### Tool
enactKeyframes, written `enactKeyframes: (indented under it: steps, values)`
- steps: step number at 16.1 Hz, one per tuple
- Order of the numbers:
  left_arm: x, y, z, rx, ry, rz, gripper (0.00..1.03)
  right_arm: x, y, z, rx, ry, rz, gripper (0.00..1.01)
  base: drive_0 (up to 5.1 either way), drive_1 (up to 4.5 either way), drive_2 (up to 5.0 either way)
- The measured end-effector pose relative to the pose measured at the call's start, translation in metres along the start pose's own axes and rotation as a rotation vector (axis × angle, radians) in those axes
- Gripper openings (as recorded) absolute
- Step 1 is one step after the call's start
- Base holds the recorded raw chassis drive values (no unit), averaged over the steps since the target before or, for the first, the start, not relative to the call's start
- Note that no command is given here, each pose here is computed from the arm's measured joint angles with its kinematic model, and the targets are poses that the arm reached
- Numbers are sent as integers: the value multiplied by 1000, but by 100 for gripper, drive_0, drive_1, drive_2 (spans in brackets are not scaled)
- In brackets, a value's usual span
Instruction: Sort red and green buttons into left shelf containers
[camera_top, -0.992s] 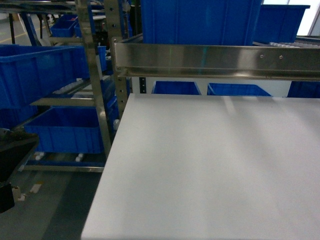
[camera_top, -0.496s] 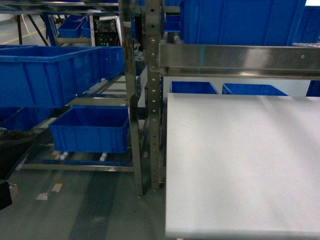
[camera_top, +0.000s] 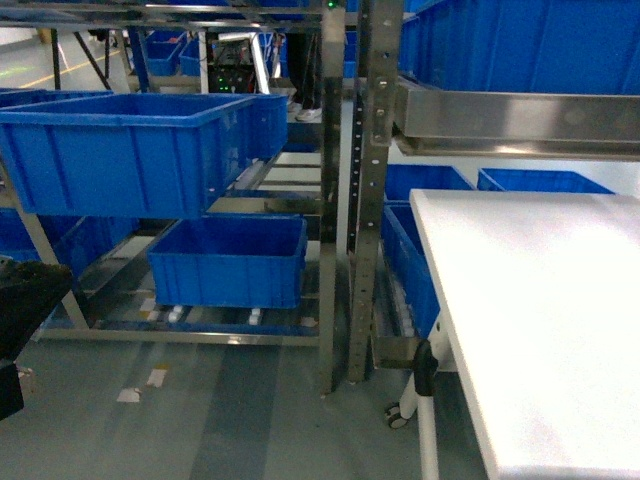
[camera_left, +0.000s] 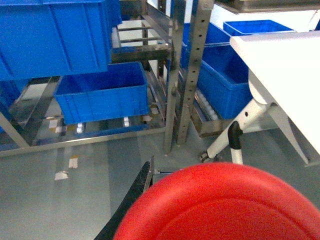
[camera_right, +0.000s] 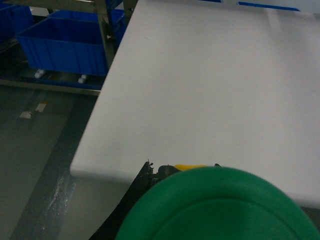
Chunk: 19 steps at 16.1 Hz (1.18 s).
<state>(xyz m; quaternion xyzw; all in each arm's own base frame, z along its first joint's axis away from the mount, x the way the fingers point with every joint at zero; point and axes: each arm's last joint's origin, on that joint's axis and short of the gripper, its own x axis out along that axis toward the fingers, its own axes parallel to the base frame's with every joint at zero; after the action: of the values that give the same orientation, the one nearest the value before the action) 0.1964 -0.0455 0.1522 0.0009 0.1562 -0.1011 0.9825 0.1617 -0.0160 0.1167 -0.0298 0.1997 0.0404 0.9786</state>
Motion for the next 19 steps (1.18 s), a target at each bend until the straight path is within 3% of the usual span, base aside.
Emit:
enactKeyframes:
  steps: [19]
  values:
    - [0, 0, 0, 0, 1, 0, 26, 0, 0, 0, 0, -1, 0, 27, -485, 260, 260]
